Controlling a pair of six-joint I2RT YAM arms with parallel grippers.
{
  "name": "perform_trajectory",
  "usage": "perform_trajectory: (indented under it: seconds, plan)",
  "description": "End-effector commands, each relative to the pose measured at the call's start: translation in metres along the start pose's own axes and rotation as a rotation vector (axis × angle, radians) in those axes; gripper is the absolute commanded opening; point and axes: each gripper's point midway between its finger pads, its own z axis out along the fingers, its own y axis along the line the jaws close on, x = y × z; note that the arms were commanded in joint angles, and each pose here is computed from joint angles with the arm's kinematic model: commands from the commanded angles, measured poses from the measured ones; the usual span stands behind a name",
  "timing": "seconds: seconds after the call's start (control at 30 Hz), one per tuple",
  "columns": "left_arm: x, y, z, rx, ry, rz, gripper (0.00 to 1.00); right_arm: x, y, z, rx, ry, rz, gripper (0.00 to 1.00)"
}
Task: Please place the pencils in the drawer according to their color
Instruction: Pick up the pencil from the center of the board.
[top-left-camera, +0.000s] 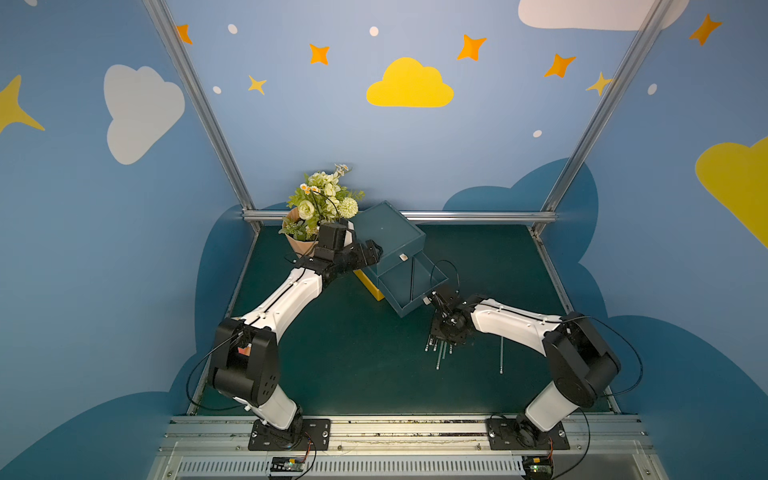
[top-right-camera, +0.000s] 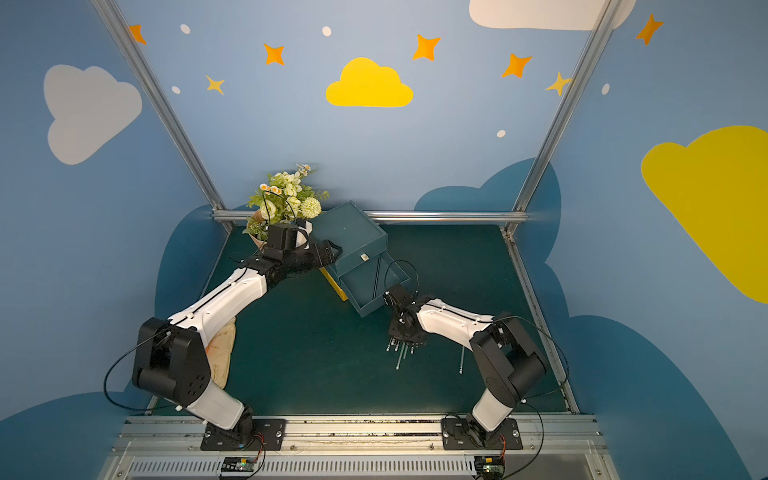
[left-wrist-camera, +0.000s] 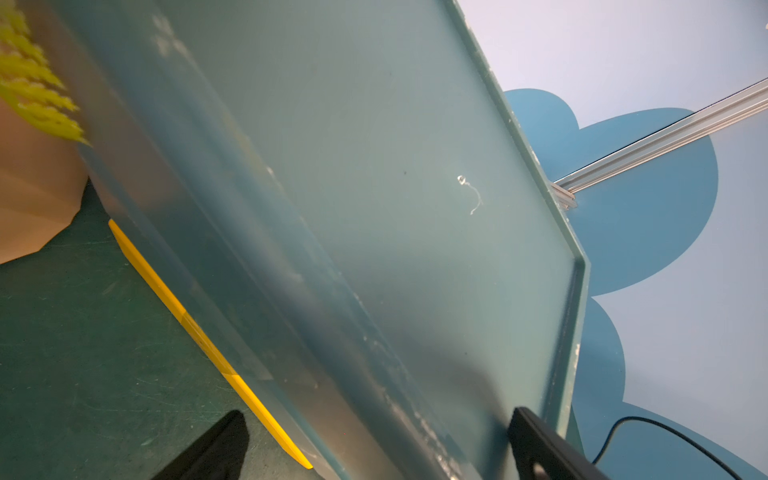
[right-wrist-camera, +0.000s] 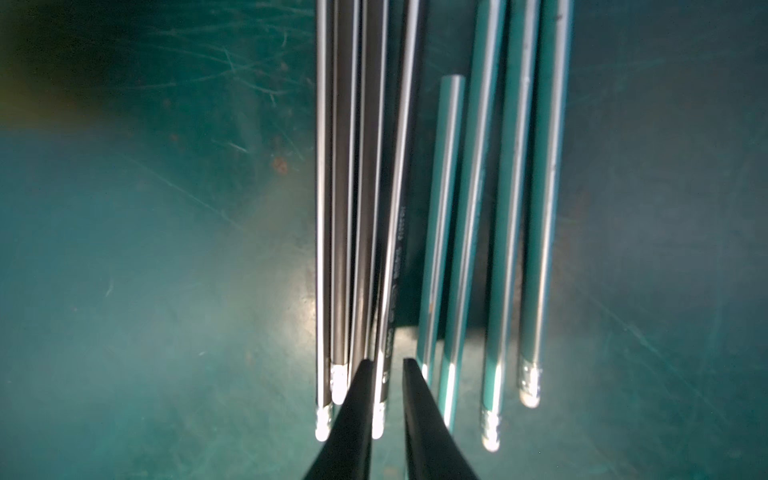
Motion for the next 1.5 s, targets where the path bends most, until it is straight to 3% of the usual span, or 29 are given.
perform_trajectory:
  seconds: [0.0, 0.57, 0.83, 1.47]
  plan:
    - [0.018, 0.014, 0.006, -0.057, 0.073, 0.003, 1.0, -0.006, 0.005, 0.0, -0.001, -0.002, -0.013, 0.19]
    - [0.019, 0.016, 0.005, -0.062, 0.073, 0.005, 1.0, -0.001, -0.004, 0.025, 0.044, 0.056, 0.006, 0.16]
    - [0.018, 0.015, 0.005, -0.06, 0.071, 0.003, 1.0, 0.005, -0.01, 0.026, 0.049, 0.077, 0.025, 0.0]
    - [0.02, 0.015, 0.005, -0.057, 0.072, -0.004, 1.0, -0.021, -0.003, -0.062, -0.158, -0.052, 0.125, 0.0]
